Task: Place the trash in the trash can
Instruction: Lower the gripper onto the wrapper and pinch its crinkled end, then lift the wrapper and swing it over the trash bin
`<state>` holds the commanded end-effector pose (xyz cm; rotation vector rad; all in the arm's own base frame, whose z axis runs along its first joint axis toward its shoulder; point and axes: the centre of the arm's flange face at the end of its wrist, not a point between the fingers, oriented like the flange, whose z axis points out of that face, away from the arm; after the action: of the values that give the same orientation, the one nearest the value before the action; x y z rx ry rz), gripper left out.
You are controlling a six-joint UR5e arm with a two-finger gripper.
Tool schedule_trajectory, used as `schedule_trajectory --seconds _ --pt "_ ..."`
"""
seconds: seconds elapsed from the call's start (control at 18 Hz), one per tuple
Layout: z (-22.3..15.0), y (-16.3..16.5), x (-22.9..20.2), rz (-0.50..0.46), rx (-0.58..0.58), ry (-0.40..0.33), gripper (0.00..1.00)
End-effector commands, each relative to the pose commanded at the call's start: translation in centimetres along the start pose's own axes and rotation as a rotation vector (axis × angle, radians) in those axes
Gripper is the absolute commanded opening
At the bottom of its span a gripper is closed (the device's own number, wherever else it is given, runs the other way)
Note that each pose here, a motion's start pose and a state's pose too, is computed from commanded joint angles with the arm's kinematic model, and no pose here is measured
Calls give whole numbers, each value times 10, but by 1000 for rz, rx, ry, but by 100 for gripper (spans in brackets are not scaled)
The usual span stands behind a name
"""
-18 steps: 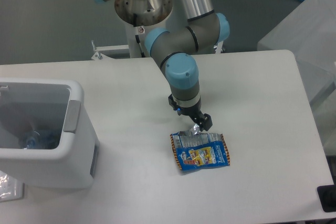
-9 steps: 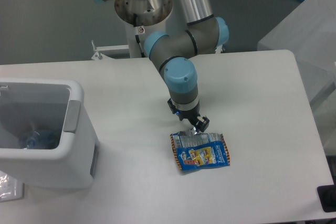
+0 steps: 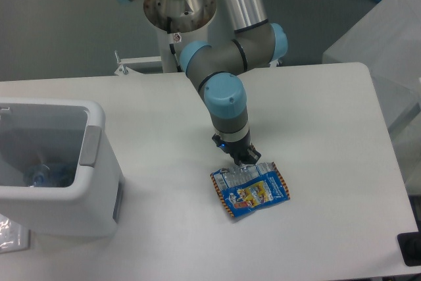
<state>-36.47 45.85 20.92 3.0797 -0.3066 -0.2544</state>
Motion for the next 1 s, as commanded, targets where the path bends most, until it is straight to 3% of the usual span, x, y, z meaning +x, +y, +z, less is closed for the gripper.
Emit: schedule_trajectory --seconds 0.39,0.67,0.83,1.0 --pt "-17 -16 -6 -67 74 -6 0" --pt "-34 -28 -20 -165 162 3 0" --pt "-55 -35 -31 -204 242 3 0" --pt "-108 -46 -48 -325 397 8 0"
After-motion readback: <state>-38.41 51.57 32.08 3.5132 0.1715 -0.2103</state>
